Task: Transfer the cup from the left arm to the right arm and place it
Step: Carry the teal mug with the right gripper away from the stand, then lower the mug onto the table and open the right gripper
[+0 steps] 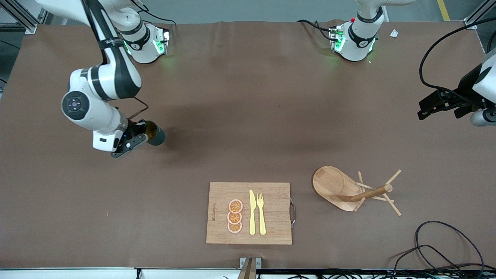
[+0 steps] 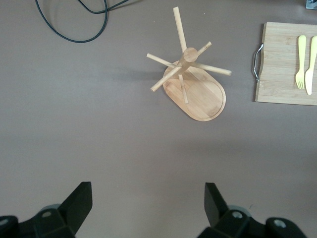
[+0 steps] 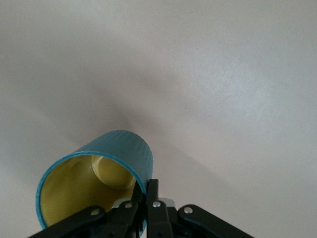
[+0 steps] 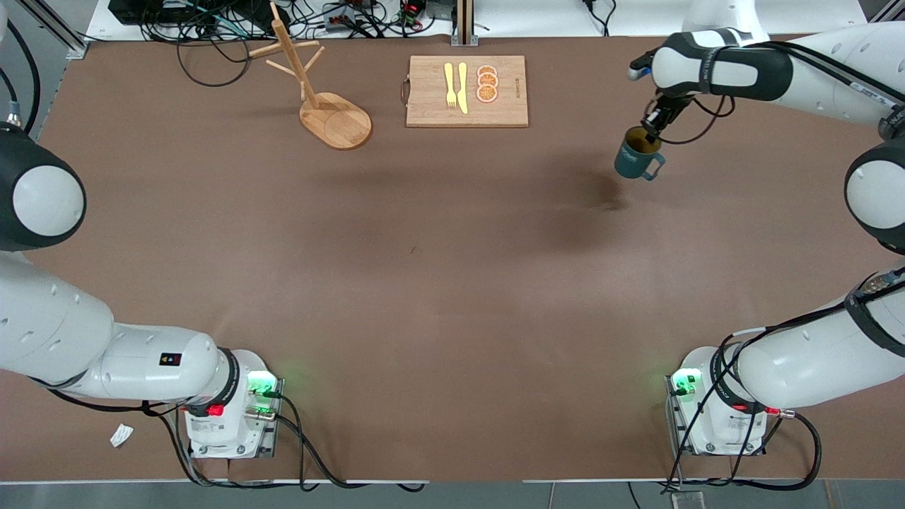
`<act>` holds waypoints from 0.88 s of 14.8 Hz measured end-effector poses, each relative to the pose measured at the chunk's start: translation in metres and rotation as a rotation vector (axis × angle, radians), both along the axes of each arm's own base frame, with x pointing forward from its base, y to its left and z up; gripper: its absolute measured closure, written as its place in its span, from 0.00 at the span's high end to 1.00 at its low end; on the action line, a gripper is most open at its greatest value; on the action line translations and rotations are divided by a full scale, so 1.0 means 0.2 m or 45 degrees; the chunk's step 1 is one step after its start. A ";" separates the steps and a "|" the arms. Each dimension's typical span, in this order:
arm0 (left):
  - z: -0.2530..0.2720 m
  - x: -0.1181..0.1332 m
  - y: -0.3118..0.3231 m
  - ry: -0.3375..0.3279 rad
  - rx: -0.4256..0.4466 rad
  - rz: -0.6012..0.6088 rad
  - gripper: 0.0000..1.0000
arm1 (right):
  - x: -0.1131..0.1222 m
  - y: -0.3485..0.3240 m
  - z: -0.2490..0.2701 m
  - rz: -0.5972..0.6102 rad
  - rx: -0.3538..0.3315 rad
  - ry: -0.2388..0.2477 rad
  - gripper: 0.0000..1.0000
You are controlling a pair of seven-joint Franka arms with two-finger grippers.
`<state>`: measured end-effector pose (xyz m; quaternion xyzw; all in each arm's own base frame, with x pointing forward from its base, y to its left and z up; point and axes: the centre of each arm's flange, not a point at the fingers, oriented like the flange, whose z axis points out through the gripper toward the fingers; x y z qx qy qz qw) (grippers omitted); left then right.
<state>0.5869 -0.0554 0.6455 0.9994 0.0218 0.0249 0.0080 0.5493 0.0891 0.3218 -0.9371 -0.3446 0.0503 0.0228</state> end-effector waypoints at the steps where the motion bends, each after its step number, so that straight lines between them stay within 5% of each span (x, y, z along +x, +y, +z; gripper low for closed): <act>1: 0.00 0.00 0.00 -0.001 0.000 -0.001 1.00 | -0.01 -0.04 -0.02 0.104 0.005 -0.013 0.04; 13: 0.06 -0.15 -0.05 0.017 0.003 0.032 1.00 | -0.06 -0.72 -0.19 0.868 0.011 -0.183 0.04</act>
